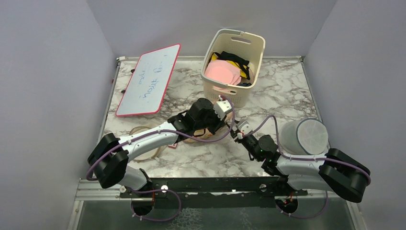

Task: Unzip the laundry bag and remove the bra
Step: Unzip the laundry bag at the center of the board.

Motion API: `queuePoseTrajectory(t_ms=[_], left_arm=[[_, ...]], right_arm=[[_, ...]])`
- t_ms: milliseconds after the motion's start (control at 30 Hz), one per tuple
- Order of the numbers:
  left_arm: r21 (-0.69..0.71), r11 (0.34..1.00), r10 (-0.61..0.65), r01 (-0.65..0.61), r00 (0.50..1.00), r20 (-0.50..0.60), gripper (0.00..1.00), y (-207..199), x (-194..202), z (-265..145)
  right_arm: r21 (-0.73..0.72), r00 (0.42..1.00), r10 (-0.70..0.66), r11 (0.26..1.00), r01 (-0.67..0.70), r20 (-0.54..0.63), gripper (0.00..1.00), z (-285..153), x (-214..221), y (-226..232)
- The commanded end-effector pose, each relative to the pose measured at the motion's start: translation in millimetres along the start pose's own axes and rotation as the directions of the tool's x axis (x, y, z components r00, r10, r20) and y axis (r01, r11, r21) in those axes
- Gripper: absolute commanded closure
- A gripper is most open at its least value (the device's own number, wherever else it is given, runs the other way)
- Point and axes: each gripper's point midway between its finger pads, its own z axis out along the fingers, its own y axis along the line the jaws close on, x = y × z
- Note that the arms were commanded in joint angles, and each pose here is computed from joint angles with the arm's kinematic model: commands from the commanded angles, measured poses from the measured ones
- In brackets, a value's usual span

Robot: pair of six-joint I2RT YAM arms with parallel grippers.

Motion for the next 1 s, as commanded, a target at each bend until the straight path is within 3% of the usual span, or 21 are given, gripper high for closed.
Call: queuePoseTrajectory(t_ms=[0,333,567,767,967], left_arm=[[0.027,1.000,0.000,-0.001,0.999,0.037,1.00,-6,-12,-2],[0.010,1.000,-0.005,0.004,0.999,0.040,1.00,0,-13,-4],[0.012,1.000,-0.006,0.006,0.999,0.041,1.00,0,-13,-4],[-0.001,1.000,-0.002,0.002,0.999,0.040,1.00,2,-12,-5],[-0.002,1.000,0.002,-0.002,0.999,0.042,1.00,3,-13,-6]], right_arm=[[0.086,0.996,0.064,0.994,-0.069,0.060,0.67,-2,-17,-17],[0.060,0.994,0.089,0.994,-0.092,0.058,0.74,-12,-14,-14],[-0.019,0.998,0.034,0.999,-0.033,0.053,0.75,-5,-15,0],[-0.076,0.990,0.137,0.988,-0.134,0.030,0.77,-13,-19,10],[-0.170,0.984,0.164,0.974,-0.151,0.065,0.77,-31,-16,25]])
